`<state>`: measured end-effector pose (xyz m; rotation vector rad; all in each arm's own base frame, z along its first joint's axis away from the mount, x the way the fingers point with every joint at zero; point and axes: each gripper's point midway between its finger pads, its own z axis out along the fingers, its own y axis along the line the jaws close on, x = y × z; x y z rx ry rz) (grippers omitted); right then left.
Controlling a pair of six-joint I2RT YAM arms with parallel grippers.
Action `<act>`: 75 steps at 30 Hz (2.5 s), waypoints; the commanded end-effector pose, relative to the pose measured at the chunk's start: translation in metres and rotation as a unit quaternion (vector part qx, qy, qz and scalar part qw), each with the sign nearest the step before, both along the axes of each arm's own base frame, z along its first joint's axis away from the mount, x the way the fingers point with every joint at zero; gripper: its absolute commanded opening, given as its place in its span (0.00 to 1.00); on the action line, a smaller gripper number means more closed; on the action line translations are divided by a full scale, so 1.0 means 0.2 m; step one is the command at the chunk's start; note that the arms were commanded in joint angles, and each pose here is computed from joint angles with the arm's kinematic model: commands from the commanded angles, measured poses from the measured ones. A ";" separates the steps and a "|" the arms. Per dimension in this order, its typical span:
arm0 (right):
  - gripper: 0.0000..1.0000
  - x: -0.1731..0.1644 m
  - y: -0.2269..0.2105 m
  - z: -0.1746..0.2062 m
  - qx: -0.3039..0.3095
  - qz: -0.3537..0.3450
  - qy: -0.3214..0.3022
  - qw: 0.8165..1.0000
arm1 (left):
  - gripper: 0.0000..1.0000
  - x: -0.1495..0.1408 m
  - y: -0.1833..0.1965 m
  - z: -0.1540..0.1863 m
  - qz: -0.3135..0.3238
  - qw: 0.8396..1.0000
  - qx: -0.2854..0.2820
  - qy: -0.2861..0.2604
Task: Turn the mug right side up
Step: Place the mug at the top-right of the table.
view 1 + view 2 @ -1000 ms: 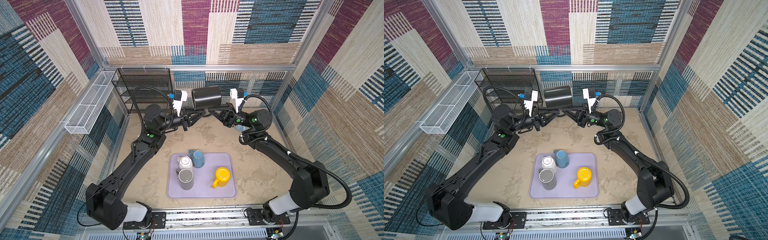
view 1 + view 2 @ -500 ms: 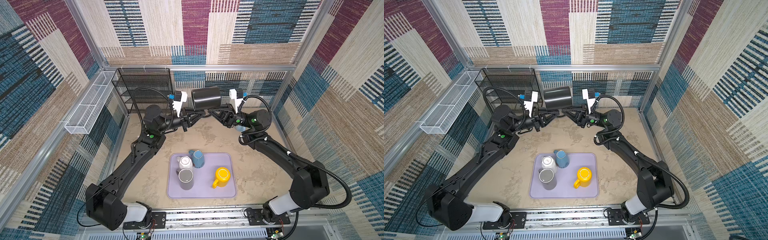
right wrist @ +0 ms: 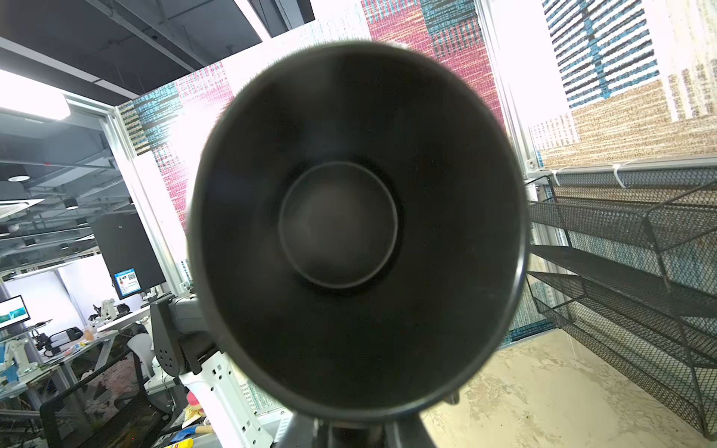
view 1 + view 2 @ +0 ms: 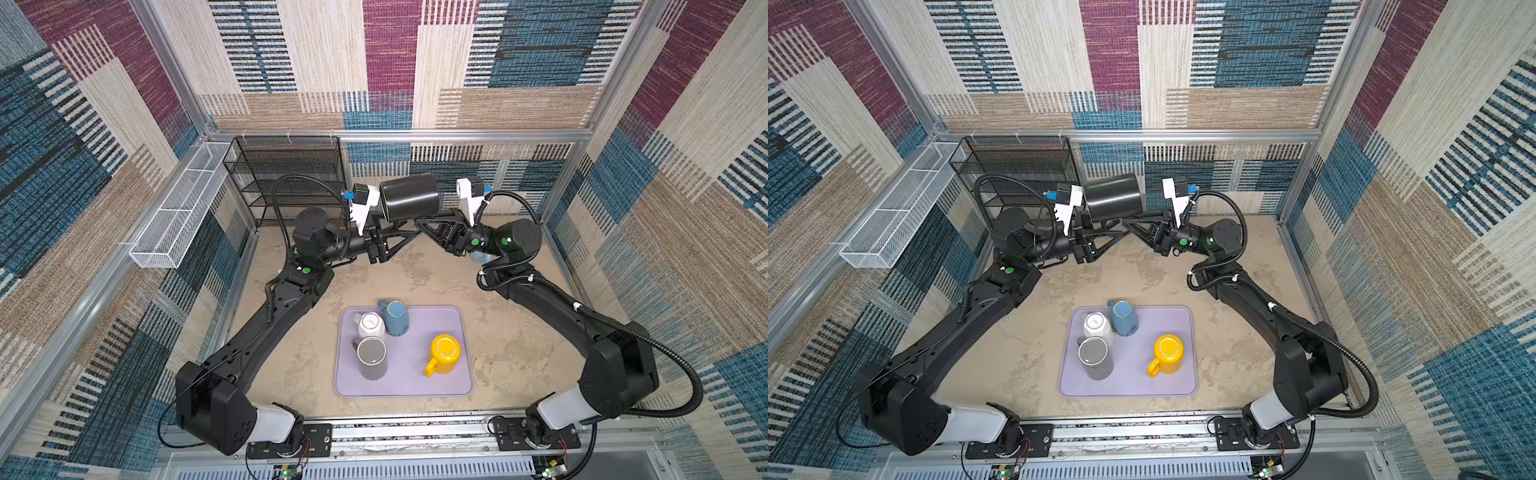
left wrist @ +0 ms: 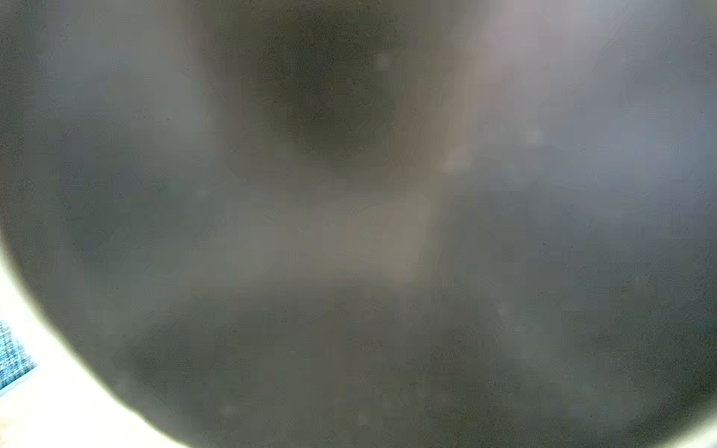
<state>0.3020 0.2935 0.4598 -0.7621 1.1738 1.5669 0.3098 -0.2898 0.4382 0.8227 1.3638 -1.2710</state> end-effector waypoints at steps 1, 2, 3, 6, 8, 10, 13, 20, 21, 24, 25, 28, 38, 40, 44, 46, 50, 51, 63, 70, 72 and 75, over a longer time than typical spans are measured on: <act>0.00 -0.02 -0.02 0.05 0.019 -0.010 -0.023 1.000 | 0.70 -0.01 0.00 0.00 -0.004 1.000 0.007 -0.012; 0.00 -0.01 -0.02 0.05 0.017 -0.014 -0.020 1.000 | 0.72 -0.01 0.00 -0.01 -0.003 1.000 0.009 -0.010; 0.00 0.00 -0.02 0.04 0.016 -0.019 -0.018 1.000 | 0.74 -0.01 0.00 -0.02 -0.003 1.000 0.012 -0.007; 0.00 0.04 -0.01 0.02 0.008 -0.033 -0.012 0.999 | 0.79 -0.02 0.01 -0.05 0.003 1.000 0.022 -0.002; 0.00 0.06 -0.01 0.00 0.002 -0.043 -0.004 0.999 | 0.80 -0.02 0.02 -0.07 0.009 1.000 0.028 -0.001; 0.00 0.09 -0.01 -0.01 -0.004 -0.055 0.004 0.998 | 0.81 -0.02 0.03 -0.09 0.018 0.999 0.036 0.001; 0.00 0.13 -0.01 -0.05 -0.014 -0.071 0.014 0.997 | 0.81 -0.03 0.05 -0.12 0.031 0.998 0.046 0.007; 0.00 0.22 -0.02 -0.13 -0.043 -0.118 0.036 0.991 | 0.82 -0.03 0.08 -0.20 0.056 0.996 0.060 0.023; 0.00 0.24 -0.03 -0.15 -0.050 -0.127 0.039 0.990 | 0.81 -0.04 0.09 -0.20 0.057 0.996 0.060 0.025; 0.00 0.27 -0.06 -0.22 -0.069 -0.149 0.051 0.985 | 0.81 -0.05 0.10 -0.24 0.060 0.995 0.065 0.034; 0.00 0.29 -0.07 -0.23 -0.074 -0.156 0.054 0.983 | 0.81 -0.05 0.10 -0.24 0.062 0.995 0.066 0.037; 0.00 0.33 -0.11 -0.31 -0.092 -0.176 0.071 0.978 | 0.81 -0.06 0.11 -0.27 0.065 0.994 0.069 0.045; 0.00 0.51 -0.28 -0.58 -0.151 -0.265 0.137 0.942 | 0.81 -0.05 0.13 -0.38 0.080 0.991 0.076 0.073; 0.00 0.55 -0.30 -0.63 -0.164 -0.286 0.148 0.932 | 0.81 -0.05 0.13 -0.39 0.085 0.990 0.078 0.079; 0.00 0.61 -0.36 -0.73 -0.187 -0.323 0.168 0.912 | 0.82 -0.03 0.14 -0.43 0.094 0.988 0.078 0.092; 0.00 0.65 -0.38 -0.78 -0.199 -0.341 0.179 0.901 | 0.82 -0.03 0.14 -0.44 0.097 0.988 0.072 0.099; 0.00 0.71 -0.44 -0.90 -0.230 -0.380 0.199 0.873 | 0.81 -0.03 0.16 -0.47 0.107 0.986 0.070 0.107; 0.00 0.73 -0.45 -0.92 -0.236 -0.388 0.199 0.868 | 0.81 -0.03 0.16 -0.48 0.110 0.985 0.071 0.108; 0.00 0.91 -0.61 -1.28 -0.322 -0.469 0.241 0.786 | 0.81 -0.04 0.19 -0.56 0.127 0.981 0.075 0.128; 0.00 1.02 -0.69 -1.47 -0.376 -0.502 0.271 0.730 | 0.81 -0.03 0.20 -0.58 0.135 0.979 0.080 0.129; 0.00 1.05 -0.71 -1.51 -0.386 -0.509 0.277 0.718 | 0.82 -0.03 0.20 -0.59 0.135 0.979 0.080 0.129; 0.00 1.08 -0.73 -1.54 -0.398 -0.520 0.282 0.701 | 0.82 -0.03 0.20 -0.60 0.135 0.979 0.082 0.131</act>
